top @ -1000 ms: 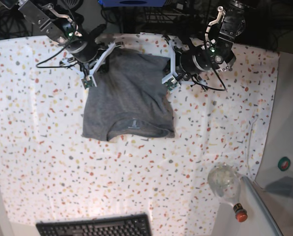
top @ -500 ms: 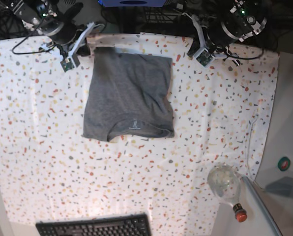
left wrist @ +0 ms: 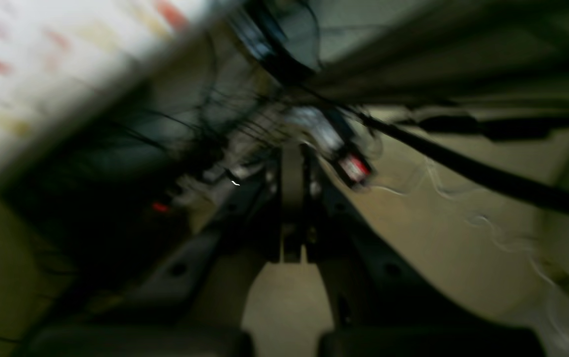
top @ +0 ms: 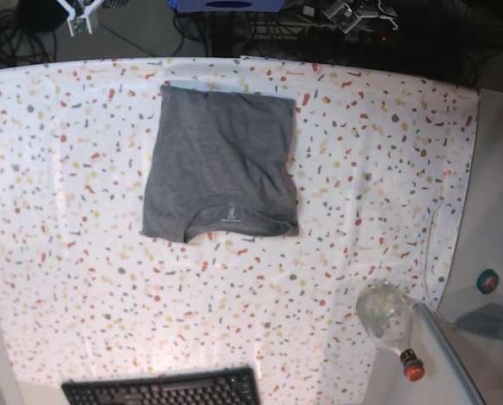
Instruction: Layout the t-shirt on the table in an organized manner, then fold the t-shirt properly
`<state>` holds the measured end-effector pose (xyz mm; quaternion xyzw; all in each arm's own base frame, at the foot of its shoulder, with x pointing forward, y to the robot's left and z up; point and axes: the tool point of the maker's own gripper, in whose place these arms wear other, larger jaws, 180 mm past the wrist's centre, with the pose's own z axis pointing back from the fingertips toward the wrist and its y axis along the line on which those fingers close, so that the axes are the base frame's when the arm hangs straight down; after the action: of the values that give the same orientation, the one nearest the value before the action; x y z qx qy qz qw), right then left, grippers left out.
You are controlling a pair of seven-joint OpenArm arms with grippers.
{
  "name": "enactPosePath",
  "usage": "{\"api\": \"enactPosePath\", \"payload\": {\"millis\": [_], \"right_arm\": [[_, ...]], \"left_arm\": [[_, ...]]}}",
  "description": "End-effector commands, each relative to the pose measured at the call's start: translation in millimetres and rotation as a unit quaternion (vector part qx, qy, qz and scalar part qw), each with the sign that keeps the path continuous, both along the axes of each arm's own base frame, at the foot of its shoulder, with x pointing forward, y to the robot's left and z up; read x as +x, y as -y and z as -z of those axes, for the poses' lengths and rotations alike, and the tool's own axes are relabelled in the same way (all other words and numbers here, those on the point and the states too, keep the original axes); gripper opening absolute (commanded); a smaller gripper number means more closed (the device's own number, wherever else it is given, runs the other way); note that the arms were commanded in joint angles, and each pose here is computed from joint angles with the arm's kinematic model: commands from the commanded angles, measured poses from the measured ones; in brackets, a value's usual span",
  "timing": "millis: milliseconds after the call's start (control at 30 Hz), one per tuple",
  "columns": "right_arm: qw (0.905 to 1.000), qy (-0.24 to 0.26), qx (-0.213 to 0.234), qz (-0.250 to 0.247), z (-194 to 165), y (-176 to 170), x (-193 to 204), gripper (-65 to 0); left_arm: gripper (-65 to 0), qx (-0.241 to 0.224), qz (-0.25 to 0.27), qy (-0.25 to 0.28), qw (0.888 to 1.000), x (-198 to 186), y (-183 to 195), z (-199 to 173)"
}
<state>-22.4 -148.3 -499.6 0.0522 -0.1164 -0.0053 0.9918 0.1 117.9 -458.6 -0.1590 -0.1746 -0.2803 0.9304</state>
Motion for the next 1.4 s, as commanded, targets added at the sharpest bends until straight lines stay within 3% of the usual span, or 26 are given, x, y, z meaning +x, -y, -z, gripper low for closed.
{"api": "enactPosePath", "payload": {"millis": [0,67,200,333,467,667,700,800,867,1000,1167,1233,1367], "right_arm": [[0.9998,-0.014,-0.012,0.006,7,5,-11,-65.0],[0.9987,-0.045,-0.021,0.005,28,7,-31,-65.0],[0.9949,-0.063,-0.002,-0.079,65,-11,-50,-65.0],[0.9875,-0.103,0.000,-0.120,112,-14,-71,-65.0],[0.9850,-0.127,-0.003,-0.117,142,10,-88,-65.0],[0.9925,-0.070,-0.010,-0.100,147,31,-65,-65.0],[0.9928,-0.066,-0.015,-0.099,147,35,-58,-65.0],[0.9927,-0.069,-0.019,-0.098,148,40,-54,-65.0],[0.9927,-0.071,-0.020,-0.096,148,40,-54,-65.0],[0.9934,-0.064,-0.018,-0.094,149,38,-49,-65.0],[0.9934,-0.068,-0.010,-0.092,149,27,-54,-65.0],[0.9935,-0.067,-0.010,-0.092,149,27,-53,-65.0],[0.9940,-0.060,-0.007,-0.092,150,24,-47,-65.0]], "left_arm": [[-65.0,0.001,-0.007,-0.018,1.000,-14,-5,8],[-65.0,-0.002,-0.031,-0.052,0.998,-35,-14,34],[-65.0,-0.025,-0.094,-0.091,0.991,-62,-14,78],[-65.0,-0.043,-0.151,-0.123,0.980,-68,-7,118],[-65.0,-0.059,-0.233,-0.154,0.958,-83,-6,151],[-65.0,-0.096,-0.369,-0.108,0.918,-96,5,157],[-65.0,-0.104,-0.372,-0.093,0.918,-85,7,157],[-65.0,-0.099,-0.370,-0.116,0.916,-90,10,160],[-65.0,-0.090,-0.353,-0.116,0.924,-86,13,163],[-65.0,-0.007,-0.328,-0.070,0.942,-67,-14,175],[-65.0,0.124,-0.309,-0.014,0.943,-54,-60,181],[-65.0,0.148,-0.307,-0.006,0.940,-54,-66,181],[-65.0,0.152,-0.307,-0.003,0.940,-52,-66,181]]}}
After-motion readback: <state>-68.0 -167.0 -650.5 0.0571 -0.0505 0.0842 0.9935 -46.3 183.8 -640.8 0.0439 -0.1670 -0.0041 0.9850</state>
